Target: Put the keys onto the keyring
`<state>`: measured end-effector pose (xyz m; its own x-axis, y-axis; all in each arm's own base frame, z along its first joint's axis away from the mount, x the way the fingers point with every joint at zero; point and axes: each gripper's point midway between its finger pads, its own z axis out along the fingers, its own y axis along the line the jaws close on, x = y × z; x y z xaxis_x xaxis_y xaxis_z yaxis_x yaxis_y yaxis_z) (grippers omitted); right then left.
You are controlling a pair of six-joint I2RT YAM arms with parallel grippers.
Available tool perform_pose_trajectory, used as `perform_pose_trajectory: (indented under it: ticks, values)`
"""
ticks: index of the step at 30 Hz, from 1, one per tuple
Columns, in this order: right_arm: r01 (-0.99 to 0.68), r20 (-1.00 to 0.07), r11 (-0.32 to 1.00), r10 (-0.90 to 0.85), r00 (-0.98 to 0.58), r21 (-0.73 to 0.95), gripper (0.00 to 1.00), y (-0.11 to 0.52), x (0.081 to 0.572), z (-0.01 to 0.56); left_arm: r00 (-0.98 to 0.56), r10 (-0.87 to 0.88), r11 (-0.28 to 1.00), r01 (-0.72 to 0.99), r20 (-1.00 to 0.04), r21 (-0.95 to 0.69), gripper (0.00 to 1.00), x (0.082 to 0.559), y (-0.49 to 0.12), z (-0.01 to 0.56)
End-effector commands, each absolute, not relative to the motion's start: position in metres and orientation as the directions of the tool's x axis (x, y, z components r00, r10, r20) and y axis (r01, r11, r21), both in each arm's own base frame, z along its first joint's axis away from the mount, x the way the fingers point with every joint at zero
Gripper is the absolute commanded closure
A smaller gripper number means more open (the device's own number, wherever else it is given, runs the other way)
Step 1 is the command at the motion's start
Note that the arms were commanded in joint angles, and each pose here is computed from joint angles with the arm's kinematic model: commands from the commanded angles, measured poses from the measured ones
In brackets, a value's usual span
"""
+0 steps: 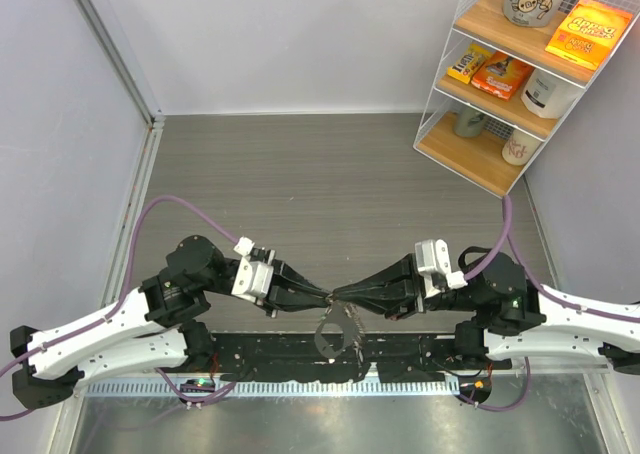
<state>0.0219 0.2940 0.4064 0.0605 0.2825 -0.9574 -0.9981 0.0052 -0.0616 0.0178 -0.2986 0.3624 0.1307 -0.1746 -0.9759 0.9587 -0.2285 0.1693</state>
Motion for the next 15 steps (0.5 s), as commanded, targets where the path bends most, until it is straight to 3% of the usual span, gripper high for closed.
perform_pose_trajectory:
  ticks: [1, 7, 15]
  values:
    - [-0.99, -0.862, 0.1, 0.487, 0.14, -0.104, 0.94, 0.283, 0.033, 0.453, 0.146, -0.221, -0.222, 0.955, -0.964, 0.195, 0.84, 0.015, -0.295, 0.379]
    - [-0.976, -0.86, 0.194, 0.477, 0.182, -0.099, 0.95, 0.287, 0.049, 0.441, 0.155, -0.24, -0.155, 0.968, -0.958, 0.196, 0.82, 0.023, -0.29, 0.384]
    - [-0.958, -0.85, 0.282, 0.488, 0.197, -0.061, 0.95, 0.279, 0.064, 0.437, 0.134, -0.245, -0.104, 0.981, -0.96, 0.163, 0.69, 0.03, -0.288, 0.383]
